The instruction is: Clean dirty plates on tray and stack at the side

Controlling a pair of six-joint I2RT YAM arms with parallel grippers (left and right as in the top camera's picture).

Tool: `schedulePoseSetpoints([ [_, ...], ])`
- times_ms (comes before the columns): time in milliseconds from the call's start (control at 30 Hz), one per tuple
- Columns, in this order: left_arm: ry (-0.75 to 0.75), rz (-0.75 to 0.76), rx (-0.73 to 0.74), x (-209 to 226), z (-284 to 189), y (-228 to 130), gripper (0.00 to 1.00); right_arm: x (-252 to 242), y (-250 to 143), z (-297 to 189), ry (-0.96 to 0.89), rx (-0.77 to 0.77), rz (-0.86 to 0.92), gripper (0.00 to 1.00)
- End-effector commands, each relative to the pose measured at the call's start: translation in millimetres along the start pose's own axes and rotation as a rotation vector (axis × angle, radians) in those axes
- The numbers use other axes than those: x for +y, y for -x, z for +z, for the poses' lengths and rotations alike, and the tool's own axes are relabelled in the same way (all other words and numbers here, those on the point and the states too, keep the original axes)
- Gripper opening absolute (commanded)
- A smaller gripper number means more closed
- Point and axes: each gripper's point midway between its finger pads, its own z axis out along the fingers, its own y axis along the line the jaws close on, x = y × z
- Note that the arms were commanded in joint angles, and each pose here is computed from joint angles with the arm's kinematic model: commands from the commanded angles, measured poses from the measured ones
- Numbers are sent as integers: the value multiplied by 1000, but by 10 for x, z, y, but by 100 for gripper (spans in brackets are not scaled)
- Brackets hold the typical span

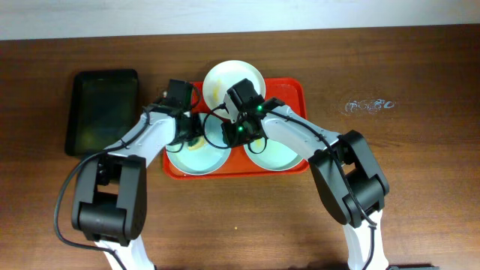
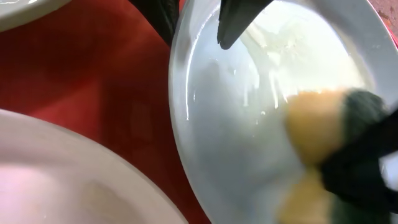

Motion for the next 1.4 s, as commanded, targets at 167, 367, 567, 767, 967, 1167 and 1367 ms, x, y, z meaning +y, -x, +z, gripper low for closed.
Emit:
schedulePoseSetpoints([
  [167,176,-102,-112,651,-590,236,0,8,70,-2,8,-16,-5,23],
  [367,-121,-17,102,13,-232,-342,0,13,77,-1,10,-19,-7,23],
  [567,318,15,39,765,-146,-291,0,-13,71,-9,-7,-16,-5,22],
  [767,343,-39,-240,805,-1080,203,0,27,97,-119,-34,-33,-52,16],
  [967,299,-163,-261,1141,-1625,110,0,386,283,-683,-350,-131,-222,4],
  [1167,276,-227,-189,1328,-1582,-3,0,595,221,-940,-394,-68,-195,32],
  [1367,273,-226,-187,1323,-1580,-7,0,119,106,-490,-187,64,-28,33],
])
